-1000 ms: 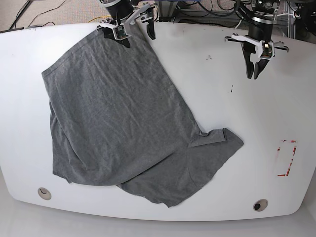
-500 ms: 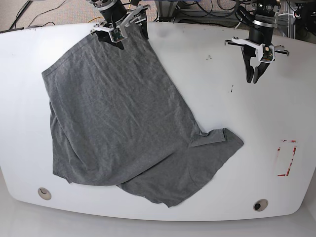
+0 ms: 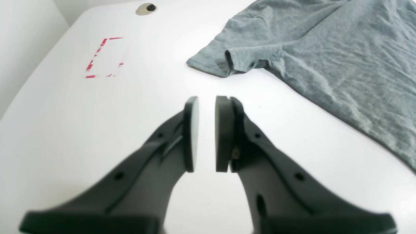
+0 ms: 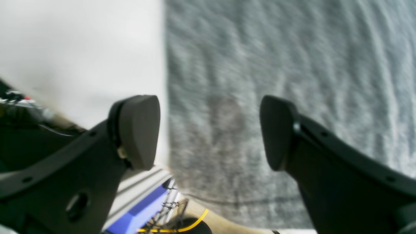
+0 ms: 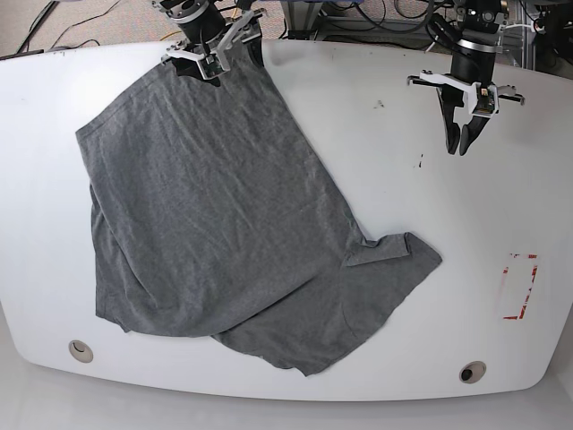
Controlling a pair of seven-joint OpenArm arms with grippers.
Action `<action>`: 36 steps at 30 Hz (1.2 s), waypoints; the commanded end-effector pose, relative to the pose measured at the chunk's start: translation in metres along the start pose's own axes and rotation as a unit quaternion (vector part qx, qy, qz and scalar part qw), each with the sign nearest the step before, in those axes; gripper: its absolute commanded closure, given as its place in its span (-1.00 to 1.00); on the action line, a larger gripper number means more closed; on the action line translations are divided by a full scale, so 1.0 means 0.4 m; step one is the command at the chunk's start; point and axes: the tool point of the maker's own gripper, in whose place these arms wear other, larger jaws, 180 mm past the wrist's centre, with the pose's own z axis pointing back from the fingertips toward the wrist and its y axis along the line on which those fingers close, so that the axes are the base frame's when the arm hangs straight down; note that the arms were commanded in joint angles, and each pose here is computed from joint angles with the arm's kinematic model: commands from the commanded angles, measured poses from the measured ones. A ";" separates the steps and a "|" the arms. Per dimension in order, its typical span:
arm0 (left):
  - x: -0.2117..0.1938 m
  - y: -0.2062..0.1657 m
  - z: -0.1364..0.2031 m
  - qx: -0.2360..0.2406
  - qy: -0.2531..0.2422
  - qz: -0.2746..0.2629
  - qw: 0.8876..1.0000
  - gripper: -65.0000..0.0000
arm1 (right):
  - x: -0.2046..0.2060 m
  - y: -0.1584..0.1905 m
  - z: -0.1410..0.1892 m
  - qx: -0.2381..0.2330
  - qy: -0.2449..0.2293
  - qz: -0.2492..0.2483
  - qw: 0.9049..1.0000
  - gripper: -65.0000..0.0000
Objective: Layout the t-shirt on the table in an organized manner, then fold the t-shirt properly
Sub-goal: 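Lower both grippers toward the grey t-shirt's edge nearest the arms, then grasp the t-shirt edge with the right gripper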
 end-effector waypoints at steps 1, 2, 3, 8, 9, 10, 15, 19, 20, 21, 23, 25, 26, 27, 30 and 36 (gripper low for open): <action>0.028 0.004 0.001 0.001 -0.022 -0.004 1.000 0.75 | 0.005 0.004 0.000 0.004 -0.009 0.001 1.000 -0.42; 0.028 0.004 0.001 0.001 -0.022 -0.004 1.000 0.75 | 0.002 0.003 -0.002 0.004 -0.008 0.001 1.000 -0.42; 0.028 0.004 0.001 0.001 -0.022 -0.004 1.000 0.75 | -0.010 0.002 -0.005 0.004 -0.002 0.000 1.000 -0.42; 0.029 0.005 0.000 0.001 -0.023 -0.005 1.000 0.75 | -0.046 0.022 -0.014 0.015 0.017 -0.002 1.000 -0.42; 0.029 0.005 0.000 0.001 -0.023 -0.005 1.000 0.75 | -0.048 0.029 -0.018 0.019 0.018 -0.001 1.000 -0.42; 0.029 0.005 0.000 0.001 -0.023 -0.005 1.000 0.75 | -0.051 0.034 -0.021 0.023 0.020 0.001 1.000 -0.42; 0.028 0.005 0.001 0.001 -0.022 -0.005 1.000 0.75 | -0.091 0.054 -0.029 0.042 0.041 0.012 0.998 -0.41; 0.027 0.006 0.002 0.002 -0.021 -0.005 1.000 0.75 | -0.087 0.051 -0.039 0.042 0.039 0.014 0.998 -0.34; 0.027 0.006 0.002 0.002 -0.021 -0.005 1.000 0.75 | -0.087 0.051 -0.039 0.042 0.039 0.014 0.998 -0.28; 0.027 0.006 0.002 0.002 -0.021 -0.005 1.000 0.75 | -0.085 0.052 -0.040 0.042 0.038 0.014 0.998 -0.17; 0.026 0.007 0.003 0.002 -0.021 -0.005 1.000 0.75 | -0.085 0.054 -0.040 0.043 0.038 0.014 0.998 0.07; 0.028 0.015 0.003 0.006 -0.021 -0.008 1.000 0.75 | -0.083 0.065 -0.042 0.049 0.037 0.014 0.998 0.34; 0.028 0.021 0.005 0.008 -0.021 -0.010 1.000 0.75 | -0.075 0.070 -0.046 0.052 0.033 0.016 0.998 0.44; 0.029 0.029 0.005 0.012 -0.021 -0.012 1.000 0.75 | -0.070 0.079 -0.049 0.059 0.031 0.020 0.998 0.57; 0.031 0.051 0.006 0.023 -0.022 -0.019 0.999 0.75 | -0.066 0.116 -0.052 0.082 0.030 0.031 0.996 0.72; 0.039 0.088 0.009 0.042 -0.025 -0.029 0.998 0.75 | -0.075 0.212 -0.033 0.146 0.032 0.067 0.986 0.76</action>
